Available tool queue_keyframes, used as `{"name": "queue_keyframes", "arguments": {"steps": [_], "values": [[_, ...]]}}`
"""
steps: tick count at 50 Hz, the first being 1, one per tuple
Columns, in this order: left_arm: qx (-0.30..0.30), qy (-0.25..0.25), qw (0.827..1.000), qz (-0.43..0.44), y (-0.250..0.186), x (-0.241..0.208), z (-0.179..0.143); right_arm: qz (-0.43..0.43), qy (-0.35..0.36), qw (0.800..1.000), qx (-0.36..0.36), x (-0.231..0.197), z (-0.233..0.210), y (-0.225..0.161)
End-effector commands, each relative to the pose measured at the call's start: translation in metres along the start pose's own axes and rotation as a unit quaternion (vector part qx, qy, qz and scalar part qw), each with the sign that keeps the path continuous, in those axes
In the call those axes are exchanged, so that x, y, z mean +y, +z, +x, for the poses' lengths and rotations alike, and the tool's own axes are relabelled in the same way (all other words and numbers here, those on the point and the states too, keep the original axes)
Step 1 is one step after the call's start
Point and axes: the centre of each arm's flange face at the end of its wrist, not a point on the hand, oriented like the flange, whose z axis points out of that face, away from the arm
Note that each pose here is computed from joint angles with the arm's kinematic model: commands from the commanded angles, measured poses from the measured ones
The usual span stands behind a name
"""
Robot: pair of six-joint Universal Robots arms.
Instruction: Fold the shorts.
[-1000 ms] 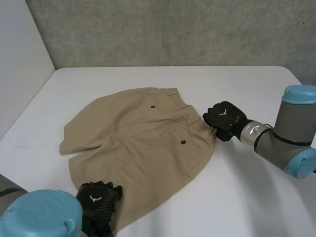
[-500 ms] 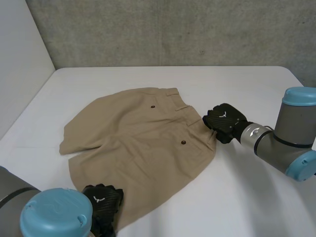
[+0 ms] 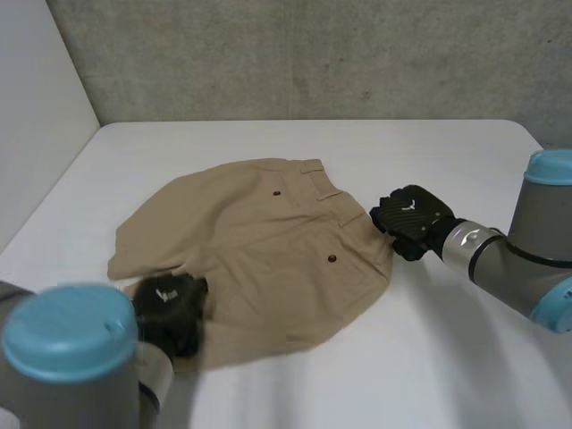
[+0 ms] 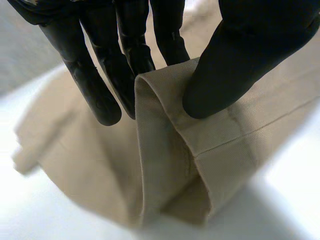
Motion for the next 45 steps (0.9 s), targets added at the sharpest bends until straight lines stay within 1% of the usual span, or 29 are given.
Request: {"name": "queue_keyframes", "arguments": {"steps": [1, 6, 7, 9, 10, 11, 13, 14, 15, 17, 19, 23, 28, 33, 37, 38, 40, 41, 42, 44, 45], "values": [[-0.029, -0.023, 0.992, 0.121, -0.017, -0.071, -0.026, -0.02, 0.039, 0.999, -0.003, -0.022, 0.005, -0.027], [-0.03, -0.049, 0.976, 0.212, -0.049, -0.118, -0.04, -0.017, 0.075, 0.997, 0.016, -0.037, 0.013, -0.04], [-0.03, -0.056, 0.969, 0.239, -0.061, -0.131, -0.045, -0.006, 0.087, 0.996, 0.031, -0.048, 0.018, -0.047], [-0.031, -0.063, 0.962, 0.262, -0.072, -0.143, -0.051, 0.01, 0.093, 0.995, 0.047, -0.062, 0.024, -0.057], [-0.032, -0.066, 0.959, 0.272, -0.077, -0.148, -0.053, 0.03, 0.098, 0.993, 0.062, -0.077, 0.029, -0.068], [-0.031, -0.071, 0.954, 0.29, -0.088, -0.158, -0.058, 0.041, 0.099, 0.992, 0.068, -0.085, 0.031, -0.074], [-0.03, -0.075, 0.949, 0.305, -0.099, -0.167, -0.062, 0.06, 0.103, 0.99, 0.078, -0.098, 0.034, -0.084], [-0.03, -0.078, 0.946, 0.313, -0.105, -0.172, -0.064, 0.079, 0.107, 0.987, 0.089, -0.111, 0.037, -0.096], [-0.029, -0.082, 0.94, 0.329, -0.116, -0.18, -0.068, 0.086, 0.109, 0.986, 0.094, -0.116, 0.039, -0.101], [-0.027, -0.086, 0.936, 0.341, -0.125, -0.187, -0.071, 0.103, 0.112, 0.983, 0.107, -0.128, 0.045, -0.113], [-0.025, -0.094, 0.928, 0.361, -0.138, -0.197, -0.075, 0.126, 0.122, 0.976, 0.132, -0.142, 0.055, -0.133], [-0.023, -0.104, 0.919, 0.38, -0.147, -0.207, -0.078, 0.161, 0.119, 0.966, 0.165, -0.163, 0.065, -0.163], [-0.023, -0.113, 0.919, 0.377, -0.145, -0.207, -0.079, 0.157, 0.127, 0.962, 0.182, -0.164, 0.074, -0.177], [-0.016, -0.112, 0.927, 0.357, -0.135, -0.2, -0.074, 0.128, 0.141, 0.964, 0.184, -0.153, 0.077, -0.179], [-0.015, -0.109, 0.939, 0.324, -0.109, -0.191, -0.069, 0.119, 0.147, 0.966, 0.179, -0.147, 0.078, -0.174], [-0.018, -0.104, 0.945, 0.308, -0.093, -0.189, -0.068, 0.117, 0.147, 0.966, 0.178, -0.145, 0.079, -0.172], [-0.021, -0.1, 0.951, 0.292, -0.073, -0.186, -0.068, 0.11, 0.152, 0.966, 0.179, -0.14, 0.083, -0.164], [-0.023, -0.097, 0.954, 0.284, -0.062, -0.185, -0.069, 0.098, 0.159, 0.966, 0.178, -0.129, 0.09, -0.148], [-0.025, -0.095, 0.957, 0.274, -0.038, -0.186, -0.071, 0.096, 0.161, 0.967, 0.176, -0.123, 0.094, -0.14], [-0.021, -0.095, 0.958, 0.27, -0.017, -0.188, -0.07, 0.096, 0.164, 0.966, 0.173, -0.117, 0.1, -0.123], [-0.017, -0.096, 0.96, 0.264, 0.006, -0.189, -0.069, 0.094, 0.161, 0.966, 0.179, -0.109, 0.107, -0.108]]}}
